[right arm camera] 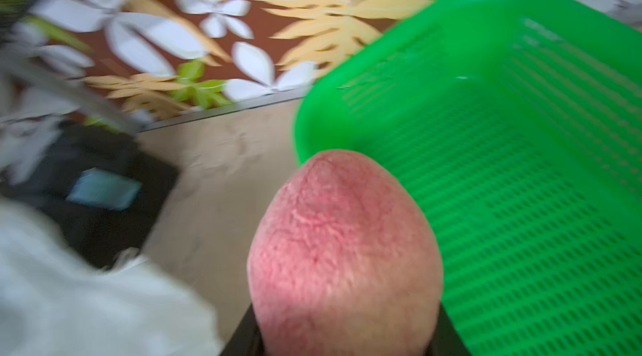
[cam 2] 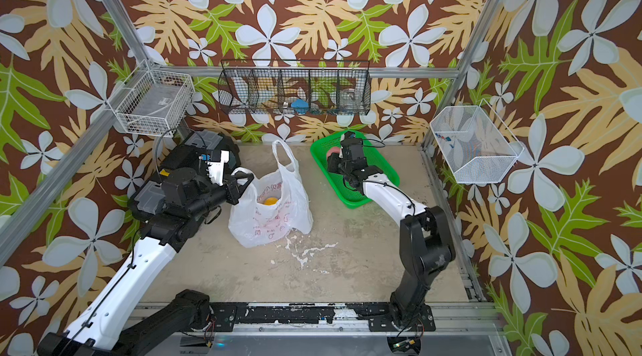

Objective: Place the peach into a plastic bag & tie a knot
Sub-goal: Place the peach in the plastic bag.

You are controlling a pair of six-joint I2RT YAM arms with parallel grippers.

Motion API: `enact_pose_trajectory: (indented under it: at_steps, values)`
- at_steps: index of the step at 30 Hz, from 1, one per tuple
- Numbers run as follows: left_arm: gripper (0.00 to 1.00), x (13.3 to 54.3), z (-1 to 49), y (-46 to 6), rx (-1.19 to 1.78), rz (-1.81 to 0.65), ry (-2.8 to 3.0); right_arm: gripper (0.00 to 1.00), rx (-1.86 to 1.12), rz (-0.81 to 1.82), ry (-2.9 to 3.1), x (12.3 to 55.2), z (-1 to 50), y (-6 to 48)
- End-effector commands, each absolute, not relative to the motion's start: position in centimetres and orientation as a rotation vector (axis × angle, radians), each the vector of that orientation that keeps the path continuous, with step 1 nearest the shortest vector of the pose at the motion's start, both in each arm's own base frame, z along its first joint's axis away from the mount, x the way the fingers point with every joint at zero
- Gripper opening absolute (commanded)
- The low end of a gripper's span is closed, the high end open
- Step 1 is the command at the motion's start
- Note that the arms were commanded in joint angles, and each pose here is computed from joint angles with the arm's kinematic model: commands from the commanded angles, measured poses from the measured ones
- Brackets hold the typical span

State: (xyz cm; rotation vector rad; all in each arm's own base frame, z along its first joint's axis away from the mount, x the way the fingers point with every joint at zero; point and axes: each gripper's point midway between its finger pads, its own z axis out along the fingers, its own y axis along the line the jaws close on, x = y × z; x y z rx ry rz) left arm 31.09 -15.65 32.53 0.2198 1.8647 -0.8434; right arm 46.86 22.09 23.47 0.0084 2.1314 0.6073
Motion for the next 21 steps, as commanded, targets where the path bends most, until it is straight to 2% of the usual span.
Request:
enact_pose_trajectory:
  at_steps: [1,4,6,10,14,16,17,19,20,21]
  values:
    - [0.00,30.9,33.0,-15.9,0.263,-0.832,1.841,0.14,-0.270,0.765,2.062,41.7,28.4,27.8]
    - [0.00,30.8,33.1,-15.9,0.264,-0.838,1.833,0.13,-0.475,0.921,1.988,36.8,31.8,33.1]
    - [0.00,30.8,33.2,-15.9,0.264,-0.840,1.830,0.12,-0.577,1.013,2.002,34.6,32.1,36.2]
    - [0.00,30.8,34.1,-15.7,0.260,-0.828,1.810,0.13,-0.733,1.062,2.057,31.2,29.4,40.6]
    - [0.00,30.7,34.3,-15.6,0.258,-0.823,1.806,0.19,-0.767,1.061,2.130,30.4,25.5,42.1]
    - [0.00,30.6,34.3,-15.4,0.255,-0.811,1.800,0.31,-0.769,1.044,2.168,30.6,23.8,42.3]
    - [0.00,30.6,34.2,-15.4,0.257,-0.810,1.801,0.42,-0.774,1.029,2.185,30.8,23.1,42.4]
    - [0.00,30.5,34.3,-15.4,0.259,-0.806,1.799,0.57,-0.795,1.000,2.208,30.9,22.7,42.3]
    - [0.00,30.4,34.3,-15.3,0.262,-0.803,1.798,0.69,-0.796,0.980,2.209,31.0,23.0,42.1]
    - [0.00,30.3,34.3,-15.3,0.265,-0.798,1.797,0.75,-0.797,0.965,2.194,31.1,23.8,41.9]
